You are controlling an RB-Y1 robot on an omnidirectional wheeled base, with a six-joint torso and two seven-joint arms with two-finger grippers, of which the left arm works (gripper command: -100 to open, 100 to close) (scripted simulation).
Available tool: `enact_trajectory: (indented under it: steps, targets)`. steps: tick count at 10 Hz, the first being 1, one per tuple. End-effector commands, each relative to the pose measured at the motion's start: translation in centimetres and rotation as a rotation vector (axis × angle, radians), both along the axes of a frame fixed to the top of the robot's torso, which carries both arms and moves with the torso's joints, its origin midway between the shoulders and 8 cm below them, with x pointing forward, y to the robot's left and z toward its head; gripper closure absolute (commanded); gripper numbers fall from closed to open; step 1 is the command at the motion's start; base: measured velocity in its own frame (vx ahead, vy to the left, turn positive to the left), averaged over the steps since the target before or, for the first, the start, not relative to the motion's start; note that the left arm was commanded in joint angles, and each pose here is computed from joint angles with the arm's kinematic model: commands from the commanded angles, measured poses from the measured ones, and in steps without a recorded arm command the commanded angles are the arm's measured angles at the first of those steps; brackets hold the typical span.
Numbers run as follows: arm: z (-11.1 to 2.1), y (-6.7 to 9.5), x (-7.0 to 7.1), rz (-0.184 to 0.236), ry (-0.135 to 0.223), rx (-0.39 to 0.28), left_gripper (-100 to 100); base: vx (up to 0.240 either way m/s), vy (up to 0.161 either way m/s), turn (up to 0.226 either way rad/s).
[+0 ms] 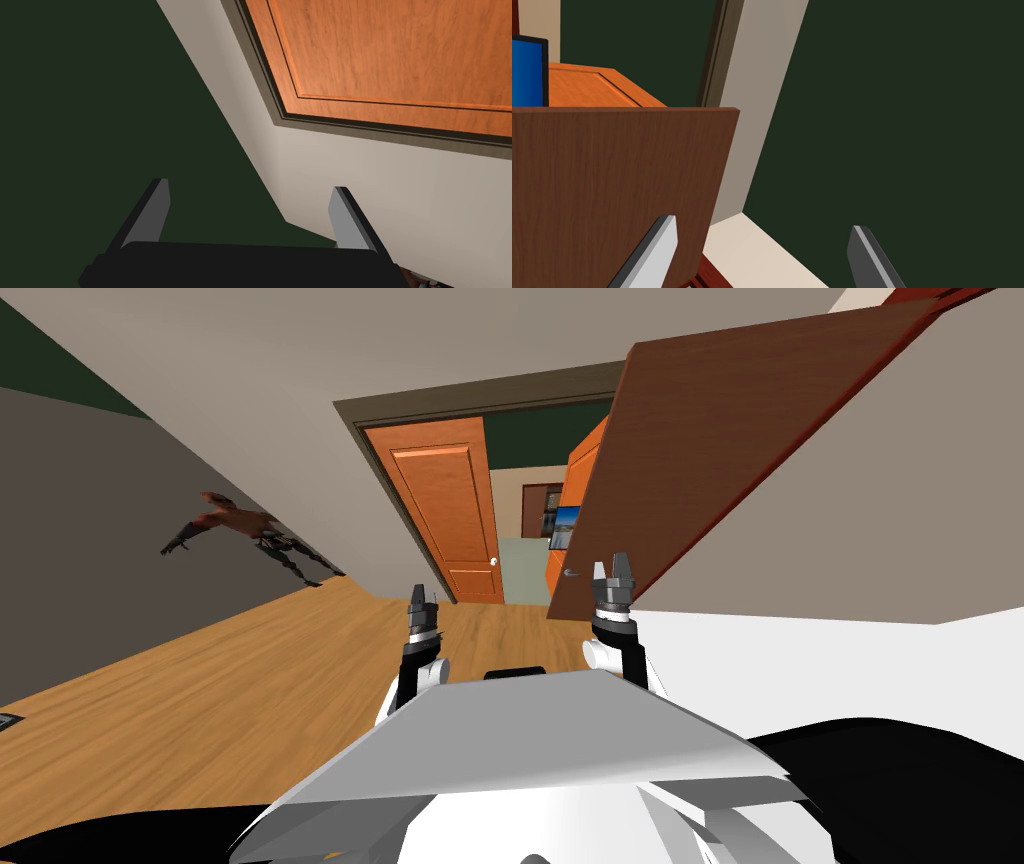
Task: Push the door open
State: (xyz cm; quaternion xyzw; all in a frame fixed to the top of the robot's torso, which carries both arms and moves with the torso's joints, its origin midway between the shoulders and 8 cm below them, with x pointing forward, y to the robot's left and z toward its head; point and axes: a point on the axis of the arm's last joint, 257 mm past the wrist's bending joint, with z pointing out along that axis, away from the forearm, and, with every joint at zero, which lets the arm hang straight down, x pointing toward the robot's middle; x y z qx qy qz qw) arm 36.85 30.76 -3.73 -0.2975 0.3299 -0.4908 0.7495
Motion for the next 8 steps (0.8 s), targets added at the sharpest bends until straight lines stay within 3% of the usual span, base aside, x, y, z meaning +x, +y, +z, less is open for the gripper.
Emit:
enact_trajectory:
  steps: [1, 7, 8]
  targets:
    - [-1.2, 0.2, 0.4, 0.025, 0.026, 0.054, -100, 0.114, -0.011, -0.030]
    - [-4.0, 0.9, 1.4, 0.083, 0.087, 0.178, -100, 0.099, -0.010, -0.020]
    - [-5.0, 1.2, 1.7, 0.103, 0.108, 0.221, -100, 0.126, -0.008, -0.035]
